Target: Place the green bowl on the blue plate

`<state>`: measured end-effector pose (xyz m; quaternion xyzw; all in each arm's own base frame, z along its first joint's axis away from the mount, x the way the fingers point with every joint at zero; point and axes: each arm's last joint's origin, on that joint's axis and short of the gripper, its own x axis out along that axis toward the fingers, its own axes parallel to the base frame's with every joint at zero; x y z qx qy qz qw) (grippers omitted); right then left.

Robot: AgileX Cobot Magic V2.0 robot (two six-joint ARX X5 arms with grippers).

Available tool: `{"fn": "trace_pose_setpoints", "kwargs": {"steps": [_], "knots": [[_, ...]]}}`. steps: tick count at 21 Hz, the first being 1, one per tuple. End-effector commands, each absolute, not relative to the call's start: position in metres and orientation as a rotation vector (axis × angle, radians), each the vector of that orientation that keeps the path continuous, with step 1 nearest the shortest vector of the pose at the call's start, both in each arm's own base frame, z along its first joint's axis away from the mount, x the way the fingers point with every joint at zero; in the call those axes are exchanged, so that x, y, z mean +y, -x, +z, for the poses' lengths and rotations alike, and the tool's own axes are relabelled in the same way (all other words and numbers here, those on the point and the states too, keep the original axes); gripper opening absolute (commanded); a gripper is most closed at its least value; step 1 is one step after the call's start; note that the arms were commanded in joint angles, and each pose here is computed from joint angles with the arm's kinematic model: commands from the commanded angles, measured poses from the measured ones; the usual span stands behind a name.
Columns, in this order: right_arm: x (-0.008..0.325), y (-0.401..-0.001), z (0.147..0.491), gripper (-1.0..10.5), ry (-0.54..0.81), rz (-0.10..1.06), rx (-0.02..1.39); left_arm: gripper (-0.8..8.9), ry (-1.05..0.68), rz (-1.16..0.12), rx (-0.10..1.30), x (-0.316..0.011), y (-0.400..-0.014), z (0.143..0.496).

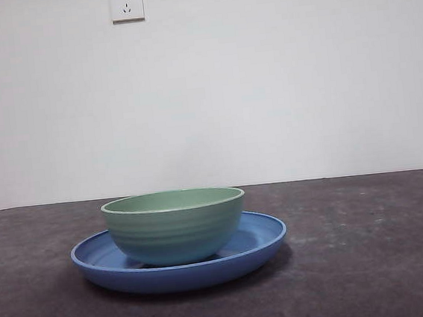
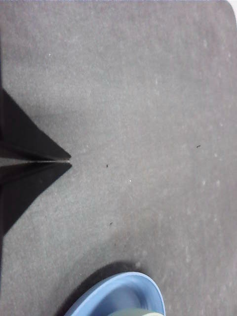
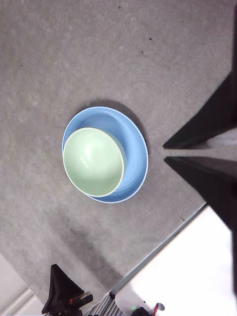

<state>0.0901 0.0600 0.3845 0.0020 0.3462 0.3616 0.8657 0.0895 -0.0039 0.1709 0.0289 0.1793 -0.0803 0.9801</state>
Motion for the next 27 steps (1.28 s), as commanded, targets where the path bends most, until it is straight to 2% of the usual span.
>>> {"fn": "trace_pose_setpoints", "kwargs": {"steps": [1,8,11,16,27], "knots": [[0.061,-0.091,0.387,0.2,0.005,0.770,0.709,0.06,-0.057,-0.153,0.316,-0.004,-0.090,0.173],[0.061,-0.091,0.387,0.2,0.005,0.770,0.709,0.06,0.007,-0.129,0.155,-0.003,-0.092,0.164],[0.061,-0.091,0.387,0.2,0.004,0.770,0.710,0.06,0.068,-0.048,0.168,-0.001,-0.094,0.158],[0.061,-0.091,0.387,0.2,0.004,0.770,0.709,0.06,0.063,0.049,0.183,0.002,-0.096,0.149],[0.061,-0.091,0.387,0.2,0.005,0.771,0.709,0.06,-0.046,0.047,0.183,0.002,-0.096,0.149]]}}
